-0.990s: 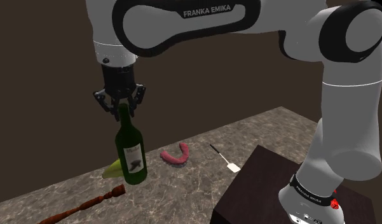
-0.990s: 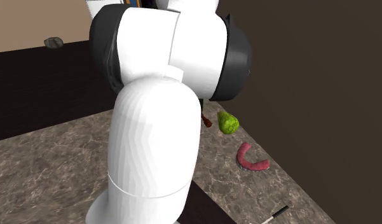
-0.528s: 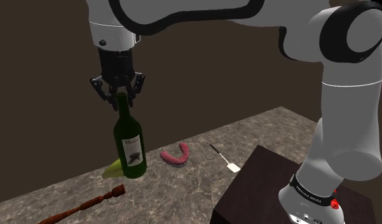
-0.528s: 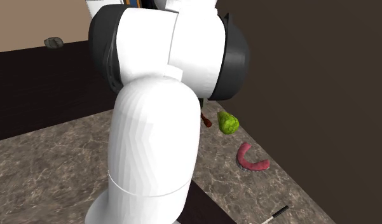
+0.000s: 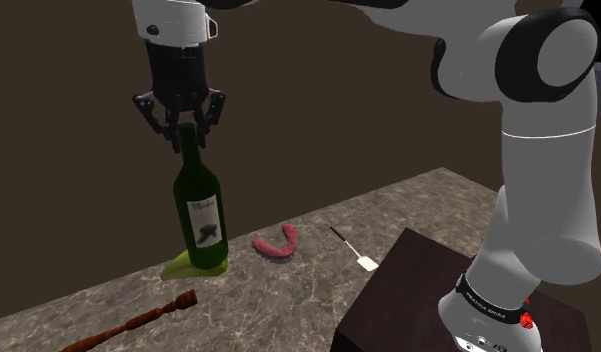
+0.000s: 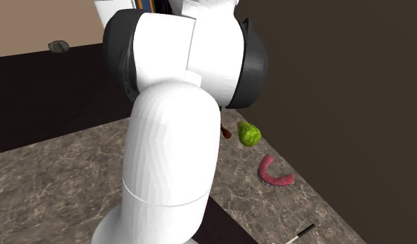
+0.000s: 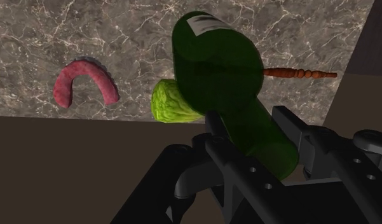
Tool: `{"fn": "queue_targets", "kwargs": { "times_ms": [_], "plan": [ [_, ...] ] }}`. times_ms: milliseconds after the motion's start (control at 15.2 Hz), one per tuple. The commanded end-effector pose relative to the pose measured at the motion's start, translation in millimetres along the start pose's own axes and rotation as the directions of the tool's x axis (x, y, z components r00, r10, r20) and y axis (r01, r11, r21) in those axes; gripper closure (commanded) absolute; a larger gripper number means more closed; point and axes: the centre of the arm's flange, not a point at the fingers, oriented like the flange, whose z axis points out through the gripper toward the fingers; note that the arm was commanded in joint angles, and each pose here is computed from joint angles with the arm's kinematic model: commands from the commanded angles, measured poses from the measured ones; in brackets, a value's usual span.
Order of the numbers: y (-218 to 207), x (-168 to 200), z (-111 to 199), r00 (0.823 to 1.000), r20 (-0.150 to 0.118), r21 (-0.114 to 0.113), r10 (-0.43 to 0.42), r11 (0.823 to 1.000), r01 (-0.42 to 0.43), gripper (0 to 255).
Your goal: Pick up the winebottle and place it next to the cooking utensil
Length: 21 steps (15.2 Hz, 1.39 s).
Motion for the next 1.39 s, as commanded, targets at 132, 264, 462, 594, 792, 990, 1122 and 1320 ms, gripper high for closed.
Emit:
{"fn": "queue_targets", "kwargs": {
  "times_ms": [132, 264, 462, 594, 792, 990, 1122, 1320],
  "plan": [
    [0, 1, -20, 1.0, 0.0, 0.0, 0.0, 1.0, 0.0, 255],
    [0, 2, -31, 1.0, 0.0, 0.0, 0.0, 1.0, 0.0, 255],
    [25, 10, -35, 1.0, 0.0, 0.0, 0.0, 1.0, 0.0, 255],
    [51, 18, -34, 1.0, 0.0, 0.0, 0.0, 1.0, 0.0, 255],
    [88, 30, -34, 1.0, 0.0, 0.0, 0.0, 1.0, 0.0, 255],
    [126, 42, -33, 1.0, 0.0, 0.0, 0.0, 1.0, 0.0, 255],
    [151, 50, -32, 1.0, 0.0, 0.0, 0.0, 1.0, 0.0, 255],
    [189, 62, -32, 1.0, 0.0, 0.0, 0.0, 1.0, 0.0, 255]
  ]
}}
